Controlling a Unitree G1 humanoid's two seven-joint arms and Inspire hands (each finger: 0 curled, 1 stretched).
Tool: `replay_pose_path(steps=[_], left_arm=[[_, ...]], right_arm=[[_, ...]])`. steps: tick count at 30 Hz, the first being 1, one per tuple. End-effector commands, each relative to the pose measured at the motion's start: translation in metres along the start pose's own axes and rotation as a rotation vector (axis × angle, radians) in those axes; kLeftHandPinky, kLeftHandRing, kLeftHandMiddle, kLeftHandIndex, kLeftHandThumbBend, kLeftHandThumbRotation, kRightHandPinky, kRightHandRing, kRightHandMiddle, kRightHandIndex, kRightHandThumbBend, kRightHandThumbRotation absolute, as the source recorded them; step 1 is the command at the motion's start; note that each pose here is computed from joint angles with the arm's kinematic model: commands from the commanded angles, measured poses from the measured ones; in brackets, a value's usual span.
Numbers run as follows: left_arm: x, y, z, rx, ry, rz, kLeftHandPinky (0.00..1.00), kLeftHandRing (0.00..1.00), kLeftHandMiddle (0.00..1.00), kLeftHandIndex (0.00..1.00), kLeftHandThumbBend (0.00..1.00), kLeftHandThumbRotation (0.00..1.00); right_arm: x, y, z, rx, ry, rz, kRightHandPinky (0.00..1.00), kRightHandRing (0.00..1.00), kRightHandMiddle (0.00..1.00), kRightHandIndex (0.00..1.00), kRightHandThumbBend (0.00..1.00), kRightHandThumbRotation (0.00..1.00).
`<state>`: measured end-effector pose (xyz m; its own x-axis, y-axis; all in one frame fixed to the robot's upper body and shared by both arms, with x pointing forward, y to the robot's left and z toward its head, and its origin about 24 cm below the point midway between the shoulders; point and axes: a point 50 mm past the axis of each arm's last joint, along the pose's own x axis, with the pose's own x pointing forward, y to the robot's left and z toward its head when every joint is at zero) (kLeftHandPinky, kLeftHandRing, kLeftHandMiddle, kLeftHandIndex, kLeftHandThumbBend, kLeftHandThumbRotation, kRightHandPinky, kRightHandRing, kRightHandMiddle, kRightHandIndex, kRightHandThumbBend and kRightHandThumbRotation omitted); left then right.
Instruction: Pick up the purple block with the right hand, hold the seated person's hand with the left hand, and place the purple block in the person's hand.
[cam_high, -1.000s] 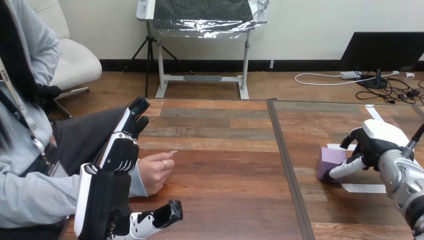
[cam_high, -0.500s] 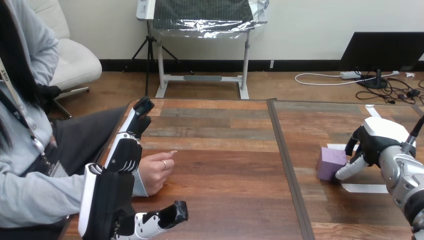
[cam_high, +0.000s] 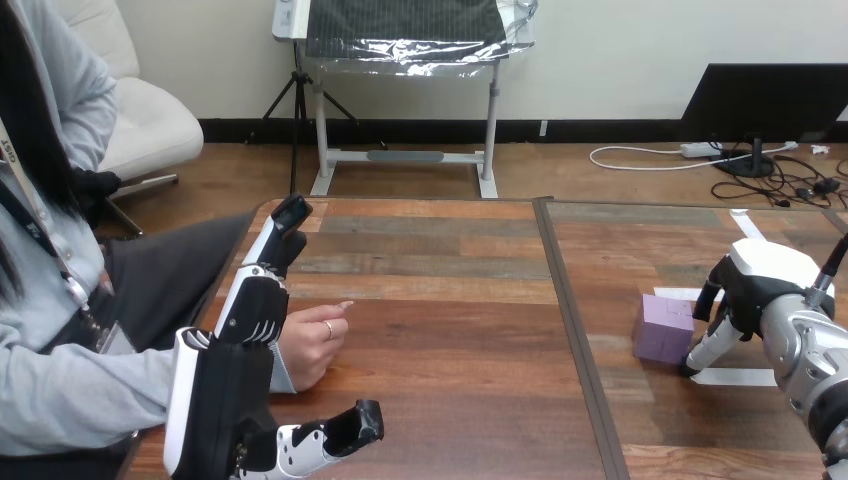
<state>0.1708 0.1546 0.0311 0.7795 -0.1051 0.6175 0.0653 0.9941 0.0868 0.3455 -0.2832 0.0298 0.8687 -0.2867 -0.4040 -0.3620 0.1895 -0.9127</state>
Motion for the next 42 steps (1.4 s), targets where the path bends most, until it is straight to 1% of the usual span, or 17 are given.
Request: replay_pose_path(steps=[1,4,7,10,14,16,20,26,32,34,35,38,41,42], left_arm=[[0.012,0.0,0.005,0.004,-0.071,0.006,0.94,0.96,0.95,0.9,1.0,0.6],[0.011,-0.001,0.005,0.003,-0.064,0.01,0.94,0.96,0.95,0.9,1.0,0.59],[0.011,-0.001,0.005,0.003,-0.064,0.006,0.94,0.96,0.95,0.9,1.0,0.59],[0.011,-0.001,0.004,0.003,-0.064,0.01,0.94,0.96,0.95,0.9,1.0,0.59],[0.011,0.0,0.004,0.001,-0.056,0.01,0.94,0.96,0.95,0.9,1.0,0.59],[0.011,0.0,0.003,0.002,-0.053,0.01,0.94,0.96,0.95,0.9,1.0,0.58],[0.012,0.0,0.003,0.0,-0.055,0.018,0.94,0.96,0.94,0.9,1.0,0.58],[0.013,0.0,0.002,0.0,-0.063,0.021,0.92,0.95,0.94,0.9,1.0,0.57],[0.014,0.0,0.002,0.008,-0.07,0.018,0.9,0.93,0.93,0.89,1.0,0.56],[0.015,0.001,0.001,0.014,-0.076,0.017,0.89,0.93,0.93,0.89,1.0,0.57],[0.015,0.001,0.001,0.012,-0.075,0.017,0.88,0.92,0.93,0.89,1.0,0.57],[0.016,0.001,0.0,0.008,-0.071,0.016,0.87,0.92,0.92,0.88,1.0,0.56],[0.016,0.001,0.0,0.014,-0.073,0.013,0.87,0.91,0.92,0.88,1.0,0.56],[0.016,0.001,0.0,0.018,-0.073,0.013,0.87,0.91,0.92,0.89,1.0,0.57]], right_arm=[[0.004,-0.031,0.018,0.011,-0.034,-0.075,0.3,0.42,0.52,0.55,0.9,0.01],[0.003,-0.031,0.016,-0.001,-0.032,-0.089,0.31,0.42,0.51,0.55,0.89,0.0],[0.003,-0.032,0.016,0.01,-0.044,-0.107,0.31,0.42,0.51,0.54,0.9,0.0],[0.003,-0.033,0.015,0.047,-0.044,-0.118,0.33,0.44,0.53,0.54,0.89,0.0],[0.003,-0.034,0.014,0.089,-0.06,-0.136,0.35,0.47,0.54,0.54,0.89,0.0],[0.002,-0.035,0.013,0.101,-0.06,-0.138,0.36,0.48,0.55,0.53,0.89,0.0],[0.002,-0.037,0.013,0.111,-0.066,-0.158,0.38,0.49,0.55,0.52,0.88,0.0],[0.002,-0.039,0.012,0.126,-0.077,-0.174,0.35,0.44,0.51,0.51,0.87,0.0],[0.002,-0.042,0.014,0.134,-0.087,-0.179,0.36,0.46,0.53,0.5,0.87,0.0],[0.002,-0.042,0.014,0.14,-0.095,-0.185,0.35,0.46,0.53,0.51,0.89,0.0],[0.002,-0.042,0.014,0.135,-0.09,-0.179,0.35,0.45,0.53,0.51,0.9,0.0],[0.002,-0.042,0.013,0.121,-0.081,-0.165,0.37,0.47,0.54,0.54,0.92,0.03],[0.002,-0.043,0.013,0.11,-0.079,-0.159,0.37,0.48,0.54,0.56,0.93,0.08],[0.002,-0.044,0.014,0.106,-0.076,-0.158,0.35,0.45,0.51,0.55,0.94,0.12]])
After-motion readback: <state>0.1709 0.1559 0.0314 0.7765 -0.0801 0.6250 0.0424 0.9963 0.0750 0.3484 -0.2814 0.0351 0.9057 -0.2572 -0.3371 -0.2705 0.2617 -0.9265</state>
